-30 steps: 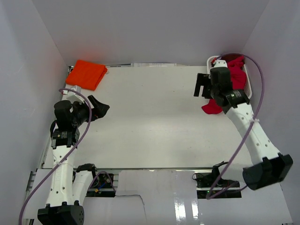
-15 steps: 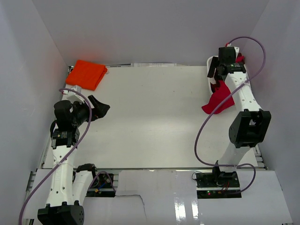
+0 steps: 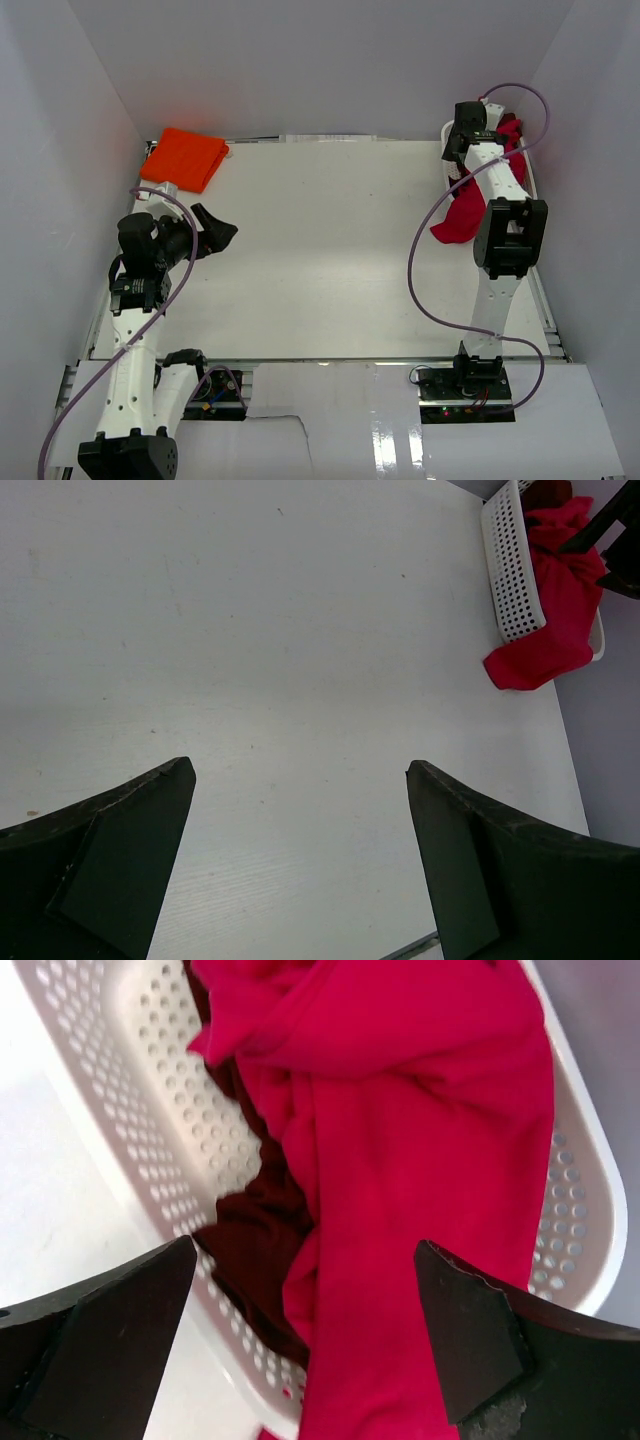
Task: Fold and stack the t-shirts
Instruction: Grab crumpled tshirt from bin with the right arm
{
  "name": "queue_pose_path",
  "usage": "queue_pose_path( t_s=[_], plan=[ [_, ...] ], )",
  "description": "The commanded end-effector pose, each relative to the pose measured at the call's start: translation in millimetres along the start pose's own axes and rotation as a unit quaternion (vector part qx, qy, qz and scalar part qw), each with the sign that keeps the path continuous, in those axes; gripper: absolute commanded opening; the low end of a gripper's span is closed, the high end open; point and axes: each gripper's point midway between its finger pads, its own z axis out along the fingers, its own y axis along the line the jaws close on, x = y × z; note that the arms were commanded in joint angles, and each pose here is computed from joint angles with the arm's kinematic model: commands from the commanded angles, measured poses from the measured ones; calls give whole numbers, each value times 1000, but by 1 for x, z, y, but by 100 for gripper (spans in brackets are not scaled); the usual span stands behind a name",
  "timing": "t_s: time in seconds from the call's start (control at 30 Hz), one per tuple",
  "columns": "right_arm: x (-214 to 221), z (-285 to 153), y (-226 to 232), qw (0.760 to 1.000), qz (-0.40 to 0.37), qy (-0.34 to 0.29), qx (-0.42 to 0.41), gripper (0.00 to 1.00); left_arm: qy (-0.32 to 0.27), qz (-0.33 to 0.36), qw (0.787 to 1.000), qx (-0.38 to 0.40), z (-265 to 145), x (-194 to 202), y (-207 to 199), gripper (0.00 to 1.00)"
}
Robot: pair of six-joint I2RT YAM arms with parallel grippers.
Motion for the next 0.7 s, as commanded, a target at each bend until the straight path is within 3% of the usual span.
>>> queue_pose_path(
  t_s=[0.0,0.23,0.47,0.57,0.6,0.67],
  plan=[
    [-53,6,-8,994,64,-89,23,96,-4,15,1000,15,0,0,-5,98],
    [-71,43,6,989,62,-132,36,98,3,15,1000,17,2,3,-6,98],
    [-68,82,-13,986,87,-132,47,94,7,15,1000,16,4,5,-5,98],
    [-62,91,-20,986,91,-126,59,81,10,15,1000,16,5,6,-5,98],
    [-60,93,-22,986,91,-125,62,66,11,15,1000,14,6,6,-4,98],
    [-60,92,-23,986,90,-125,63,53,13,14,1000,15,6,7,-4,98]
  ],
)
